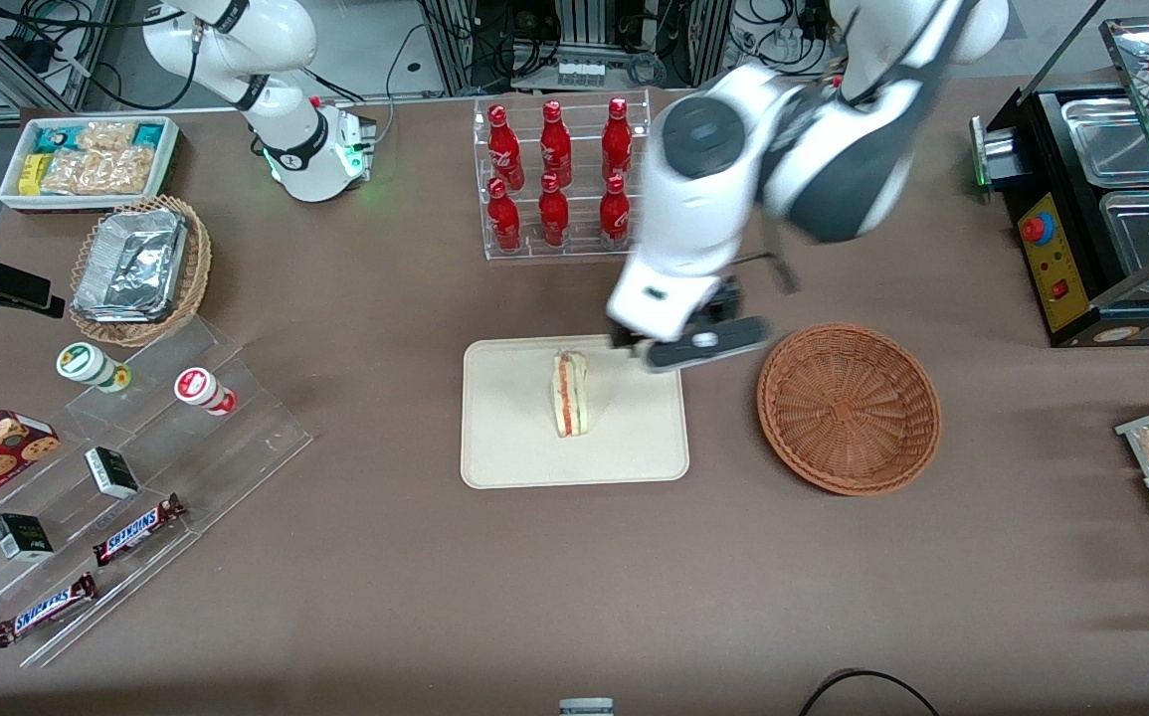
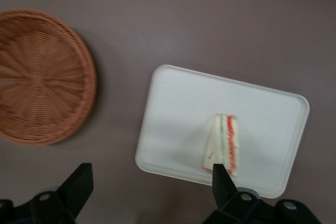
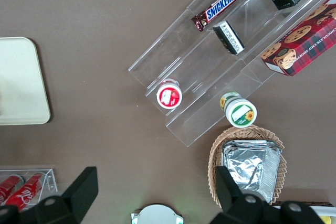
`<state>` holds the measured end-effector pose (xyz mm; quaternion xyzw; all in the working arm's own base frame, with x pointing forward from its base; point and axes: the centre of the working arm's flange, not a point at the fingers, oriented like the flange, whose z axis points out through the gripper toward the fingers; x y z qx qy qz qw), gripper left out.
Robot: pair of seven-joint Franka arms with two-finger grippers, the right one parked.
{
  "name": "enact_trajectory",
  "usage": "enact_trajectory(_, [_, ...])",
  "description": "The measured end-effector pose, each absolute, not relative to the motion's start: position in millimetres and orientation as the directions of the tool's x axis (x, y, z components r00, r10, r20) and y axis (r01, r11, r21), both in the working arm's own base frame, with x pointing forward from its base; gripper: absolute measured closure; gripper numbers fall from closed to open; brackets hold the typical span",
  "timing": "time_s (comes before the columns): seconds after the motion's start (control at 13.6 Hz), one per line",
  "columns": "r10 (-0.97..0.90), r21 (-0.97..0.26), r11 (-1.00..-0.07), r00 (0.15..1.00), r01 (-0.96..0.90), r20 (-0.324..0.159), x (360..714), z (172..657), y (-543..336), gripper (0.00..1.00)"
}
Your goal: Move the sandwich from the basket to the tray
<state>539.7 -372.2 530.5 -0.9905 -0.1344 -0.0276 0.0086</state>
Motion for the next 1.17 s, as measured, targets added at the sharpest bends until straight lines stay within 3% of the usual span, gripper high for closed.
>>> enact_trajectory(0.15, [0.249,-0.032,-0.967,0.967,0.251,0.058,543,556,-323,0.00])
enact_trajectory(0.51, [0.128,-0.083,-0.988,0.992,0.128,0.008,549,600,-194,0.00])
enact_trajectory(1.17, [-0.040,-0.038,-0.998,0.998,-0.041,-0.038,530,610,-53,0.00])
